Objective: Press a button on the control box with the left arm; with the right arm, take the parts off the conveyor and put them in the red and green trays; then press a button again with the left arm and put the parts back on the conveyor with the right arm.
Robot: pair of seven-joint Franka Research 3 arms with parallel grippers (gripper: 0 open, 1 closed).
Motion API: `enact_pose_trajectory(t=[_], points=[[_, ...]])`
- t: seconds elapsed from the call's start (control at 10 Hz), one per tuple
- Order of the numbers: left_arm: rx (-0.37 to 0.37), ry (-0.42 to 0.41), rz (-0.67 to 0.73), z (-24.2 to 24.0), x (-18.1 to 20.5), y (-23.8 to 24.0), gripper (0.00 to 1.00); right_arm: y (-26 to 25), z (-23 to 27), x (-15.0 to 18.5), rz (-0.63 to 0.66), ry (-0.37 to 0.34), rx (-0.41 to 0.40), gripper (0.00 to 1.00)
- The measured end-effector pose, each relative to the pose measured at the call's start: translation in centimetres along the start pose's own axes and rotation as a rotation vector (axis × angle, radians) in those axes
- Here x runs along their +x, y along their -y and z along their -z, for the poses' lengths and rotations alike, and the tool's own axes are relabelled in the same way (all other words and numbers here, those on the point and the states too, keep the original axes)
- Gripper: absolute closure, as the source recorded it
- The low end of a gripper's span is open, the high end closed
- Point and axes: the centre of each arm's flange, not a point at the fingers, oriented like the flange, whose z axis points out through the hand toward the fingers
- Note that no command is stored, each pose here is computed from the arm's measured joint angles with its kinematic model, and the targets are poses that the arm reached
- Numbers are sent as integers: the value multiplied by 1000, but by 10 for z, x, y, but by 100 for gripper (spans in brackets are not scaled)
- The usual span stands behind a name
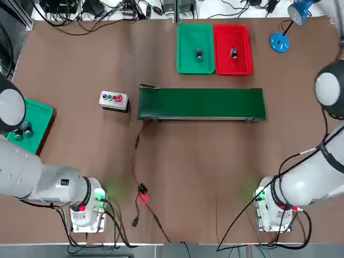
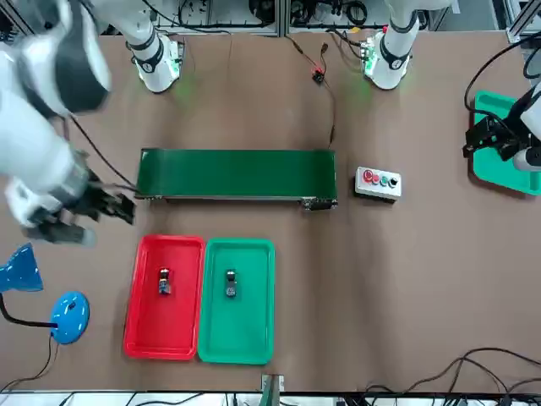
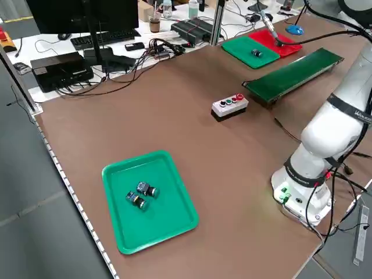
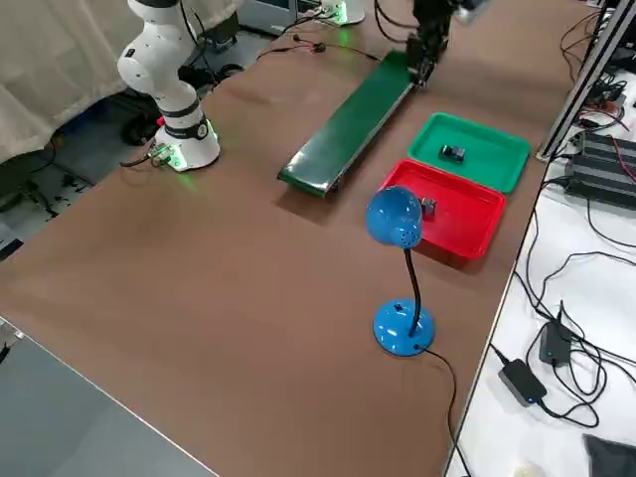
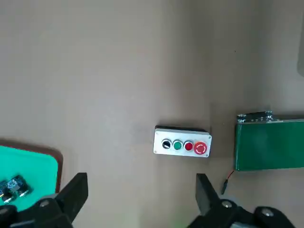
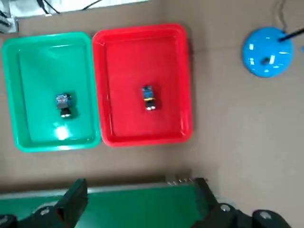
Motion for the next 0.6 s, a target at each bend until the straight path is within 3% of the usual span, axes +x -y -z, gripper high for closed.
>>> enact_pose_trajectory(t=[0.3,0.6], points=[[0,1,-1,0,0,-1,0,-48,78,-39,-2,-30,16,0],[0,0,-1,0,0,-1,0,-95,100,-53,49,-18,39,0]])
